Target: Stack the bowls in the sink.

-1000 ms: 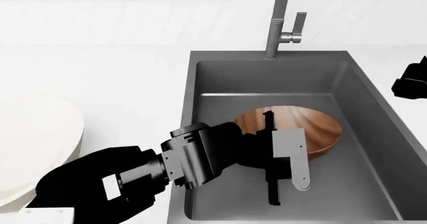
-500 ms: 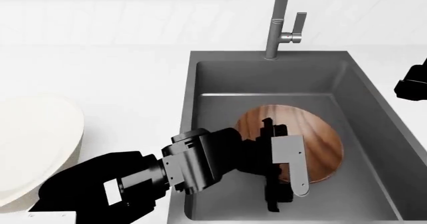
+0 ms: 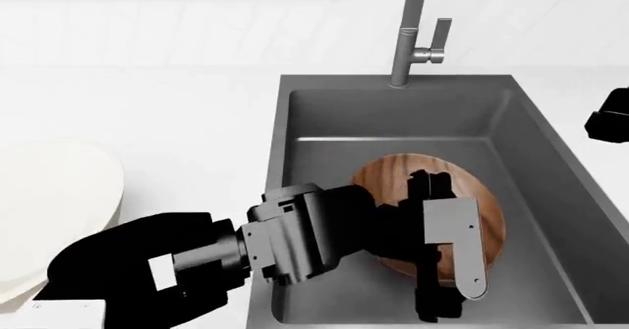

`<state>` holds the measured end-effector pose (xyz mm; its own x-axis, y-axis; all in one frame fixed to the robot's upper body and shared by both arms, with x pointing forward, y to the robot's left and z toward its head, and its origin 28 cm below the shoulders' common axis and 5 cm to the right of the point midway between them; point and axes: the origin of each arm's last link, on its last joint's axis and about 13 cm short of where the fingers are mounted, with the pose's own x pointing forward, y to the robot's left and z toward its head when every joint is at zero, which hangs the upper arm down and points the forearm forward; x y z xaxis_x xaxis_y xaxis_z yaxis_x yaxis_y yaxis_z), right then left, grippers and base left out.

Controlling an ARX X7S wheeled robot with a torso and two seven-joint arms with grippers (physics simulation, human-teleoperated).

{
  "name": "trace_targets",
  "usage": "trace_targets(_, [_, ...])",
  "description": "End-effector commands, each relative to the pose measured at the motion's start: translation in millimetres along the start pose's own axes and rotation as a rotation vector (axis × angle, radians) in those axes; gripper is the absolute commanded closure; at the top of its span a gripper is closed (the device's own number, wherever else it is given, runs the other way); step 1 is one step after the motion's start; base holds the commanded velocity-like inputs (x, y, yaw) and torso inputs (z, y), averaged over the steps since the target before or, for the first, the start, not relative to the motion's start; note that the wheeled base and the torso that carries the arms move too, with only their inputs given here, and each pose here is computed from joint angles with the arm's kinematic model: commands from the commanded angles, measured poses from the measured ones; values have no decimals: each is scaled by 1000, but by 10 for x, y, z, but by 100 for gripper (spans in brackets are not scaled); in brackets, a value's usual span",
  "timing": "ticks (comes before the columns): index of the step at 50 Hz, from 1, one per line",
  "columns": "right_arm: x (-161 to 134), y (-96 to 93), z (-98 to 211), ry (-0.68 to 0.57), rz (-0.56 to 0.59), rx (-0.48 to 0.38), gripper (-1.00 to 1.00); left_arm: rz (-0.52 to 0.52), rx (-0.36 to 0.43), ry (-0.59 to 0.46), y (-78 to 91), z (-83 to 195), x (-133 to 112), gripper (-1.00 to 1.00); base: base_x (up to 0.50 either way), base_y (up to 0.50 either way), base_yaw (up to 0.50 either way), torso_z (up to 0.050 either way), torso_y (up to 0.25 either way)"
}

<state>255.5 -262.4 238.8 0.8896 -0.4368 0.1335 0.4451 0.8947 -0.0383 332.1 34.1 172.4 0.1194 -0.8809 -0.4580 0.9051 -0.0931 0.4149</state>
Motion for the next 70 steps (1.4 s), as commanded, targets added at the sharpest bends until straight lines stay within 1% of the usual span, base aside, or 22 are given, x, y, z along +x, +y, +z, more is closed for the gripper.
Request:
trace_targets(1, [-23,21,82,-14,9,5,-100,-2,34,-57,29,262,-32,-100,0,0,0,0,0])
trace_targets(10, [-46,10,103,-24,12,11,-100,73,72,-55,251,427,-176,-100,0,0,0,0,0])
trace_targets(12, [-50,7,120,-26,12,13,-100,88,76,-52,288,470,-207,-100,0,0,0,0,0])
trace_targets(14, [-49,10,142,-28,13,15,-100,126,68,-49,343,528,-254,-100,0,0,0,0,0])
trace_targets(16, [-44,19,146,-28,16,16,-100,170,50,-43,408,588,-312,-100,0,0,0,0,0])
trace_targets(19, [-27,47,142,-29,23,18,-100,232,-8,-38,507,674,-412,-100,0,0,0,0,0])
trace_targets(23, [3,106,136,-29,36,19,-100,303,-55,-16,566,756,-621,-100,0,0,0,0,0])
trace_targets(27, [25,160,141,-30,48,16,-100,350,-84,10,580,836,-791,-100,0,0,0,0,0])
trace_targets(33, [54,227,129,-30,65,14,-100,409,-140,44,554,940,-1044,-100,0,0,0,0,0])
trace_targets(39, [81,285,124,-30,79,10,-100,456,-204,93,491,970,-1264,-100,0,0,0,0,0])
trace_targets(44, [106,318,123,-31,88,9,-100,495,-257,133,390,1012,-1442,-100,0,0,0,0,0])
trace_targets(47, [124,337,113,-30,94,11,-100,524,-277,159,336,1053,-1542,-100,0,0,0,0,0])
trace_targets(51, [139,359,103,-31,102,14,-100,573,-296,181,287,1150,-1683,-100,0,0,0,0,0])
trace_targets(57, [142,357,77,-29,105,18,-100,666,-348,216,194,1233,-1893,-100,0,0,0,0,0])
trace_targets(61, [146,361,77,-30,107,21,-100,739,-409,236,107,1259,-2033,-100,0,0,0,0,0])
trace_targets(70, [155,359,45,-28,110,25,-100,866,-525,284,-76,1252,-2267,-100,0,0,0,0,0])
